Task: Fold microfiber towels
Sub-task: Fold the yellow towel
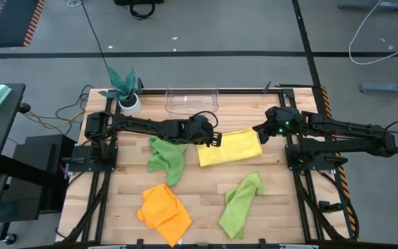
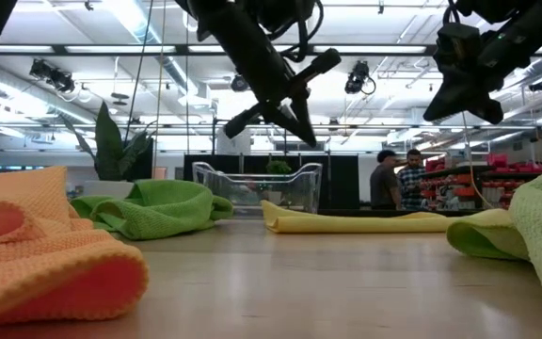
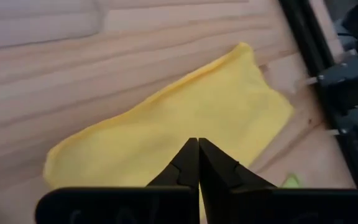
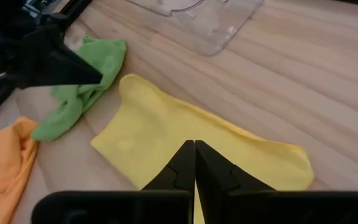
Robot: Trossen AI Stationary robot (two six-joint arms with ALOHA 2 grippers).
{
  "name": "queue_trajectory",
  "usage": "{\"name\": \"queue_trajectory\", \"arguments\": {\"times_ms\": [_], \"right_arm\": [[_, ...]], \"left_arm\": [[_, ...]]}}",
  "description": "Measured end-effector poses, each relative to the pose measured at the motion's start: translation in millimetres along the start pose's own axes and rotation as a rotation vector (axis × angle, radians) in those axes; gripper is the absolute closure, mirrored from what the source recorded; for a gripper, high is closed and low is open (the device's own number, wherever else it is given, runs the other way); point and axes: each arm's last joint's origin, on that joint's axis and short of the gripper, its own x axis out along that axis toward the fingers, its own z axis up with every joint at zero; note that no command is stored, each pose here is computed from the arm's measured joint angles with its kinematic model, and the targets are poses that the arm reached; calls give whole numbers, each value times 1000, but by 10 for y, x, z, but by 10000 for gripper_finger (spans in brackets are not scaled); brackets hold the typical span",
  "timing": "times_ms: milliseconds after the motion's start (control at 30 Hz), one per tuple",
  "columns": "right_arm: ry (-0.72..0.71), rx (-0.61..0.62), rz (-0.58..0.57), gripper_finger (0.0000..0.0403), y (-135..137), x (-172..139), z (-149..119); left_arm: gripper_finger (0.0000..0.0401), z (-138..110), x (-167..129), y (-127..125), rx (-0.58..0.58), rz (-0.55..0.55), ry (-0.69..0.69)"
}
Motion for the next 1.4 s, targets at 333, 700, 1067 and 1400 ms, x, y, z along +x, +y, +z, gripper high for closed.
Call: {"name": "queue_trajectory", "arguments": {"times_ms": [333, 700, 1067, 1400], "right_arm": [[90, 27, 111, 387, 32, -3, -26], [57, 26, 141, 387, 60, -5, 9], [66, 28, 151, 387, 77, -7, -4], [91, 5, 184, 387, 134, -14, -47]], "left_arm": [[373, -283, -159, 68, 26, 159, 68], [394, -42, -913, 203, 74, 291, -25], [394, 38, -1386, 329, 14, 197, -132], [377, -479, -792, 732, -195, -94, -57]]}}
